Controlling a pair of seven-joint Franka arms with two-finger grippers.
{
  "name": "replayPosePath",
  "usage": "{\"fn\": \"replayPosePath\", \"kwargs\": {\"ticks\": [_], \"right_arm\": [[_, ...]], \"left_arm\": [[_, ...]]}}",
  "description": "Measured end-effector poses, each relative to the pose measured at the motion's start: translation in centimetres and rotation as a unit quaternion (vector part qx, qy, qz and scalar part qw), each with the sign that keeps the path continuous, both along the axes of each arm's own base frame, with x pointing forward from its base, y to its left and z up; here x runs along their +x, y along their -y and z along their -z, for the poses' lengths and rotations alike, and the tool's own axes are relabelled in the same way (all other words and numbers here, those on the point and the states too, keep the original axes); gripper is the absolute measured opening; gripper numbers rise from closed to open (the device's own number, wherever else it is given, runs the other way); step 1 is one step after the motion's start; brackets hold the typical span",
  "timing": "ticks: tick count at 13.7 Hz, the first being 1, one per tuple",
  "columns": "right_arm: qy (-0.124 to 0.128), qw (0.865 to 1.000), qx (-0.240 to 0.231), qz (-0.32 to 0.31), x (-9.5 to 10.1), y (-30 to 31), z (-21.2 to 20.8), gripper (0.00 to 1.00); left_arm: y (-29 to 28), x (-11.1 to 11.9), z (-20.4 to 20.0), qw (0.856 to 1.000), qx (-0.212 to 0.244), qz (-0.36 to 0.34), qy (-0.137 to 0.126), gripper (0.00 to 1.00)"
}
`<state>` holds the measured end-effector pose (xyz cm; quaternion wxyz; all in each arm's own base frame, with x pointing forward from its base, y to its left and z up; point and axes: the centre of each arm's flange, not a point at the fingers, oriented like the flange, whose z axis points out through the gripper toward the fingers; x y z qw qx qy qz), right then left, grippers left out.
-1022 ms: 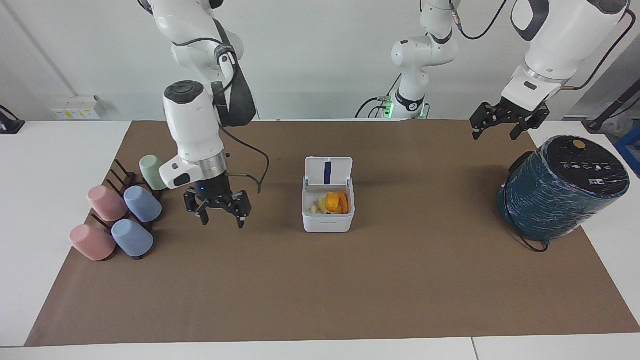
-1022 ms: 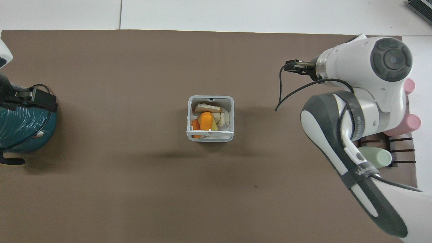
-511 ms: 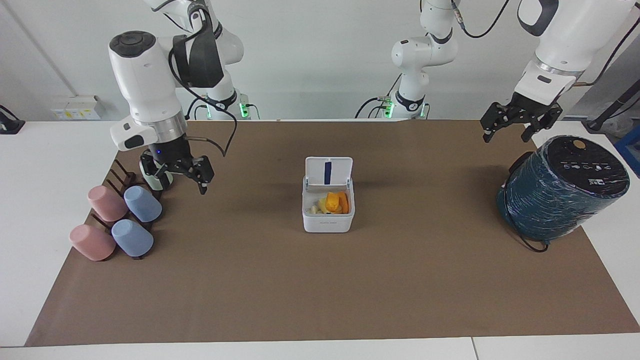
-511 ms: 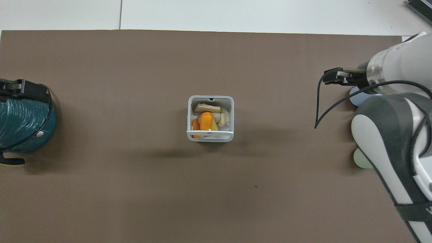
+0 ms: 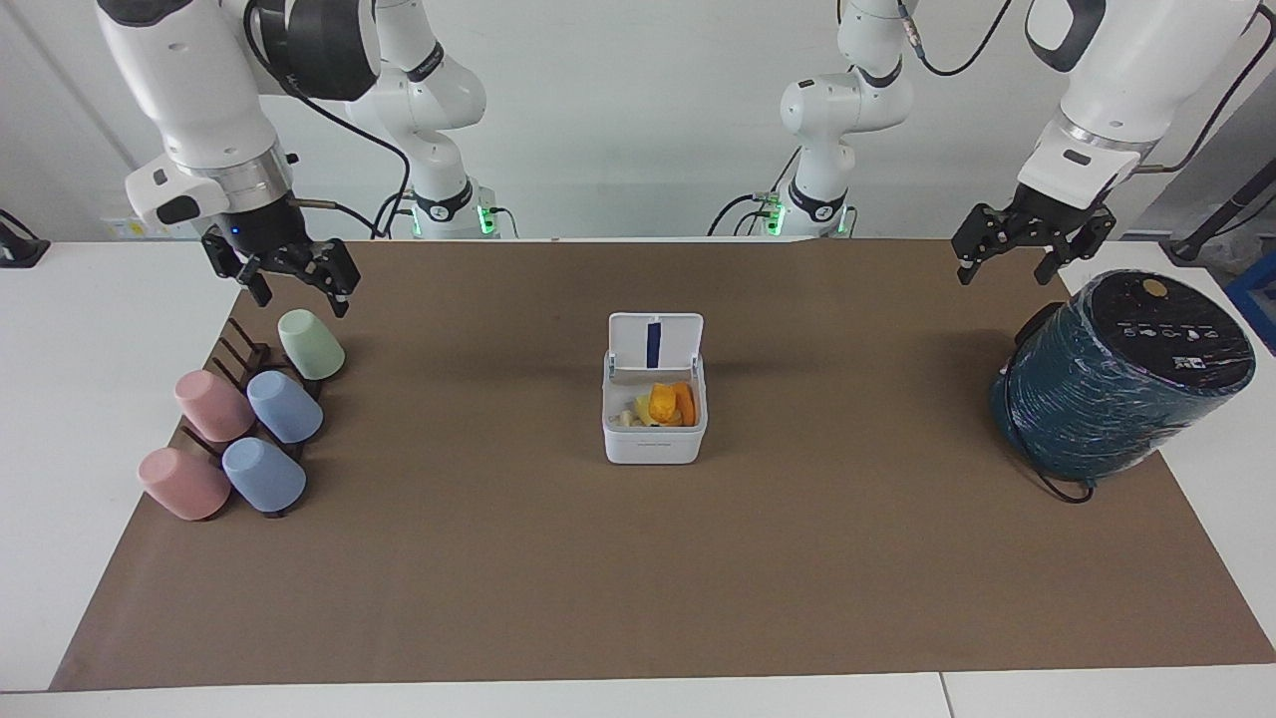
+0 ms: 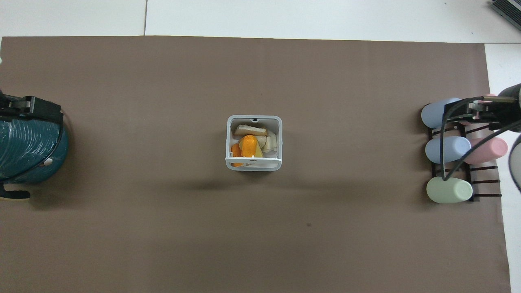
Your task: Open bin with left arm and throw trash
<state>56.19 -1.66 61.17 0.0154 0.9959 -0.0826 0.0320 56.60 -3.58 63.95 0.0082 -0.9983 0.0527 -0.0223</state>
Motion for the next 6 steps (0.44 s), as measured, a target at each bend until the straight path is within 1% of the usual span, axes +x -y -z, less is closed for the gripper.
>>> {"fn": "replayPosePath", "kwargs": {"ticks": [3, 5, 6], "right_arm": [[-0.003, 1.0, 0.012, -0.008, -1.5, 2.3, -1.7, 1.0], [-0.006, 1.0, 0.013, -0.011, -1.7, 2.1, -1.8, 1.0], [-0.013, 1.0, 0.013, -0.012, -1.8, 1.9, -1.5, 1.0]], "left_arm": [[0.0, 0.2, -0.1, 1.0, 0.0, 0.015, 0.008, 1.0], [0.2, 0.1, 0.2, 1.0, 0.001, 0.021, 0.005, 1.0], [0.3, 0.1, 0.3, 1.0, 0.001, 0.022, 0.003, 1.0]]}}
